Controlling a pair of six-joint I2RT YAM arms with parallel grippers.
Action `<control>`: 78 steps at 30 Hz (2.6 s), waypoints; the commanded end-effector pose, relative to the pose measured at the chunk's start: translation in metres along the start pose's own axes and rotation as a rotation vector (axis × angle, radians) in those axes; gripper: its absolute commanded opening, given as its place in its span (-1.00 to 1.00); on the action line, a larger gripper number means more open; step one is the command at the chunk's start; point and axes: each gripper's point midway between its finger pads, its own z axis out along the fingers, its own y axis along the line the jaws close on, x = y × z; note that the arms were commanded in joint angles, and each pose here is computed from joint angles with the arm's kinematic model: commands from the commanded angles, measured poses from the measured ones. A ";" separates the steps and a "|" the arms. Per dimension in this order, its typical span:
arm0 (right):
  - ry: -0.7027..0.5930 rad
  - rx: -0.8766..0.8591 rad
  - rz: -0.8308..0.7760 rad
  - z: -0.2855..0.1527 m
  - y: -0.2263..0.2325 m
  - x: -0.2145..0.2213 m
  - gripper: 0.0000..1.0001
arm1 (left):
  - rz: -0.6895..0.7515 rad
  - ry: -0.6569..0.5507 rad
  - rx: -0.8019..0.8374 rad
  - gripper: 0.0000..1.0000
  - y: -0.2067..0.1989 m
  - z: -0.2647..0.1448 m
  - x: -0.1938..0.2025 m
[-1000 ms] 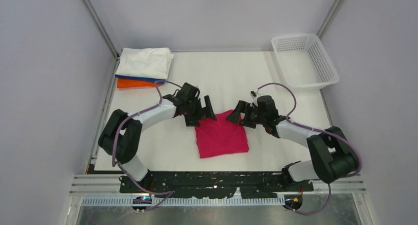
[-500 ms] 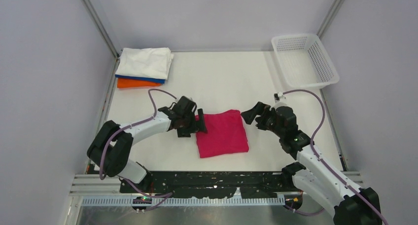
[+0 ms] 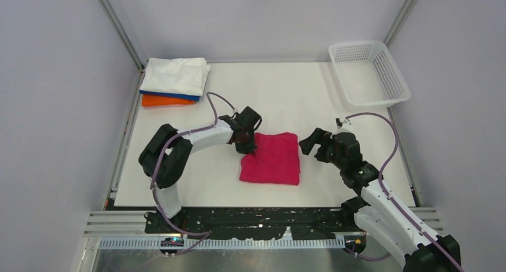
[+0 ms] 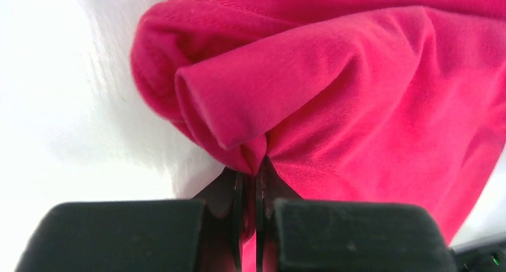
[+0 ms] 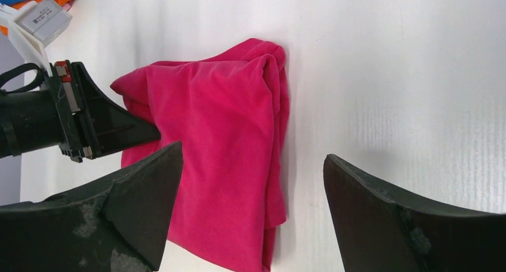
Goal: Fold and stack the t-shirts
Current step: Put the neatly folded tshirt into the corner of the board with the left arm
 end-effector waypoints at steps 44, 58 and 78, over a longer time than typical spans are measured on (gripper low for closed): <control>-0.196 0.282 -0.146 0.006 -0.056 -0.037 0.91 | 0.450 -0.742 -0.854 -1.00 0.118 -0.230 -0.388; -0.215 0.320 -0.143 0.003 -0.063 -0.040 0.91 | 0.422 -0.931 -0.784 -1.00 0.106 -0.305 -0.411; -0.218 0.389 -0.156 0.001 -0.074 -0.042 0.91 | 0.340 -0.845 -0.737 -1.00 0.209 -0.235 -0.453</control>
